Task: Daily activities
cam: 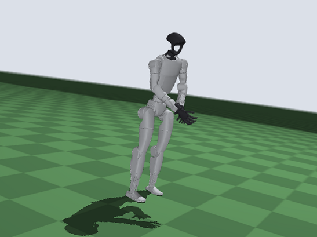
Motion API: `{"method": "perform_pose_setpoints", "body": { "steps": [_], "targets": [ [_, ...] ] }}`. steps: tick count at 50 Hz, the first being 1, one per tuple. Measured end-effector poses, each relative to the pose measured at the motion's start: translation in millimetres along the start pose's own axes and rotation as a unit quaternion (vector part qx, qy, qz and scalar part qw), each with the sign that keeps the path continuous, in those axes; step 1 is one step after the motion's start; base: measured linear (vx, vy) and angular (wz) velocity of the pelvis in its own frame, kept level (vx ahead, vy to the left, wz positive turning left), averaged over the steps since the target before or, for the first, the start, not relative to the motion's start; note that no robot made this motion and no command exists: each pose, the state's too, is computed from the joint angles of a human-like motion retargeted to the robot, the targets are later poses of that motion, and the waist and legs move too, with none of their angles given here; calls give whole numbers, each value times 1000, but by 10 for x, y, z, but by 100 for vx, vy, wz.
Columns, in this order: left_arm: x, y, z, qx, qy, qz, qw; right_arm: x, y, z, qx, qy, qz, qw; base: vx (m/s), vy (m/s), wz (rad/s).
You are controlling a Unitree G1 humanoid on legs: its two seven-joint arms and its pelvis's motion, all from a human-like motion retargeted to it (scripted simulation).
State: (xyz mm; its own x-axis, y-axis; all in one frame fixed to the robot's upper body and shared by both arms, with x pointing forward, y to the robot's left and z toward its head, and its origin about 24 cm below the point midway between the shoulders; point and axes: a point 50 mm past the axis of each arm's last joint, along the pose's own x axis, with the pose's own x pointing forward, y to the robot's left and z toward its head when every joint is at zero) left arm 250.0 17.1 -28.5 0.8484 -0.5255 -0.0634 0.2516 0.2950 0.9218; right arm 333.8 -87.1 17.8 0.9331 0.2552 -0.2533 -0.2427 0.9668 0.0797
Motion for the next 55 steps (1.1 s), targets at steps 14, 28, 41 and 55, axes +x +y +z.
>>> {"method": "perform_pose_setpoints", "body": {
  "steps": [14,28,41,55],
  "targets": [
    [-81,-70,-111,-18,49,3,999,-537,233,-1002,40,145,56,987,0,0,0],
    [-134,-56,-166,-5,46,15,999,-359,256,-645,74,74,21,994,0,0,0],
    [-99,-13,-246,-17,73,16,997,-393,518,-768,42,110,94,989,0,0,0],
    [-119,38,-345,-49,107,24,993,-508,514,-882,21,127,113,985,0,0,0]
  ]
}}
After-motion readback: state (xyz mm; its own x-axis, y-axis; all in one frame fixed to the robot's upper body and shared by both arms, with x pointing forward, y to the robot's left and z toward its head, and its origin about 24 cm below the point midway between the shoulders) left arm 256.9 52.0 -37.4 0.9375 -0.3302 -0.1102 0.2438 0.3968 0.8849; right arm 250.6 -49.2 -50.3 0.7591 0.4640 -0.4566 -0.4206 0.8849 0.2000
